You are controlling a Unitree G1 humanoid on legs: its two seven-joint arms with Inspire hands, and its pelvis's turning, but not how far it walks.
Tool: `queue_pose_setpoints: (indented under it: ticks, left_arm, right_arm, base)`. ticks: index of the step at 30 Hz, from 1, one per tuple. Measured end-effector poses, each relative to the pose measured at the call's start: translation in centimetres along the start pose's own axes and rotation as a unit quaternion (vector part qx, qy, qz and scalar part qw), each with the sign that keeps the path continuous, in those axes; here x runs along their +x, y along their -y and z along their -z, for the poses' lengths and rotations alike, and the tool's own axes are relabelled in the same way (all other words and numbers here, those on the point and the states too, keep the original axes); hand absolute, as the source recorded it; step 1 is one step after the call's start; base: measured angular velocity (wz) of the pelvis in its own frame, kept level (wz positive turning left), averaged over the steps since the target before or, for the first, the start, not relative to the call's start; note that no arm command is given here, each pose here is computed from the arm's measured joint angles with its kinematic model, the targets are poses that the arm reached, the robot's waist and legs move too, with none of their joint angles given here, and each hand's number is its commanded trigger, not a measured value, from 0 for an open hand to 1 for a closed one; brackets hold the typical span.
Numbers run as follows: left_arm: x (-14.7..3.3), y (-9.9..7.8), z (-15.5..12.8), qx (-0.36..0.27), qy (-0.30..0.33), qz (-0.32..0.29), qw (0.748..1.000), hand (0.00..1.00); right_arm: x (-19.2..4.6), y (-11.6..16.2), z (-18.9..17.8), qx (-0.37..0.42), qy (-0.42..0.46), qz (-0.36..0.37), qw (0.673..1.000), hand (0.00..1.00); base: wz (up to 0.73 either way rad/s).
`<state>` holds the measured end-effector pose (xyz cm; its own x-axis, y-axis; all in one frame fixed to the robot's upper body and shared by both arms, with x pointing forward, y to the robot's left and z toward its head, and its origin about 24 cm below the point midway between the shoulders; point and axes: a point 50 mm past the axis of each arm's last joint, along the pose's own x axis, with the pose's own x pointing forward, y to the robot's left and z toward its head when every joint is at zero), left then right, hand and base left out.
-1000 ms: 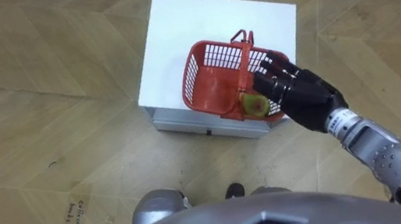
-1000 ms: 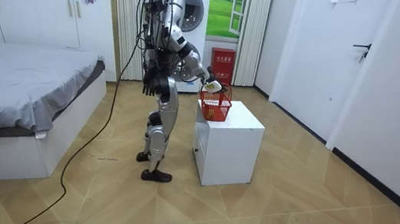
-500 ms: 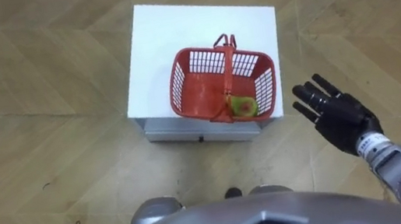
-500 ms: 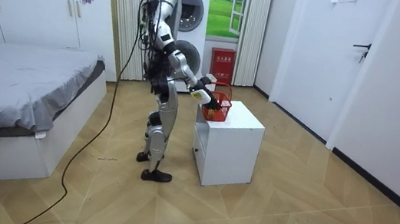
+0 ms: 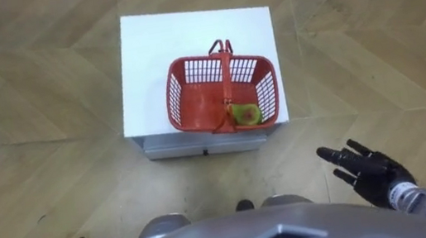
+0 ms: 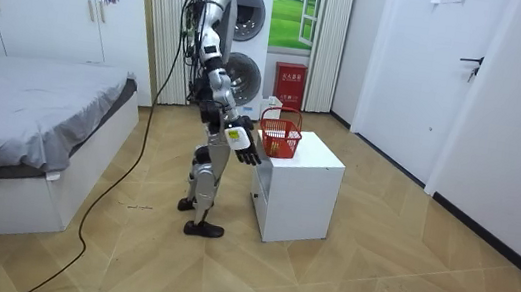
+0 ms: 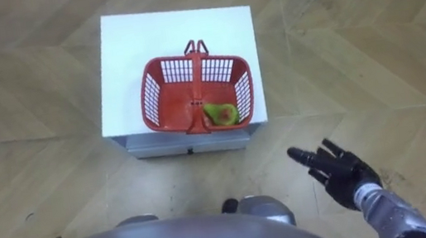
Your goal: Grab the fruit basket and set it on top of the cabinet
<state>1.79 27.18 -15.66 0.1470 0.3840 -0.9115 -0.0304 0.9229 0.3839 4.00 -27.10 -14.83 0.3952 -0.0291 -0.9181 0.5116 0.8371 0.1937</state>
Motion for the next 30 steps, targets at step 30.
queue_pose_setpoints:
  ticks: [30]
  left_arm:
    - [0.0,2.2,-0.6,0.048,-0.012,0.017,0.999,0.00]
  right_arm:
    - [0.5,0.3,4.3,-0.103,-0.113,0.139,0.978,0.00]
  base:
    - [-0.01]
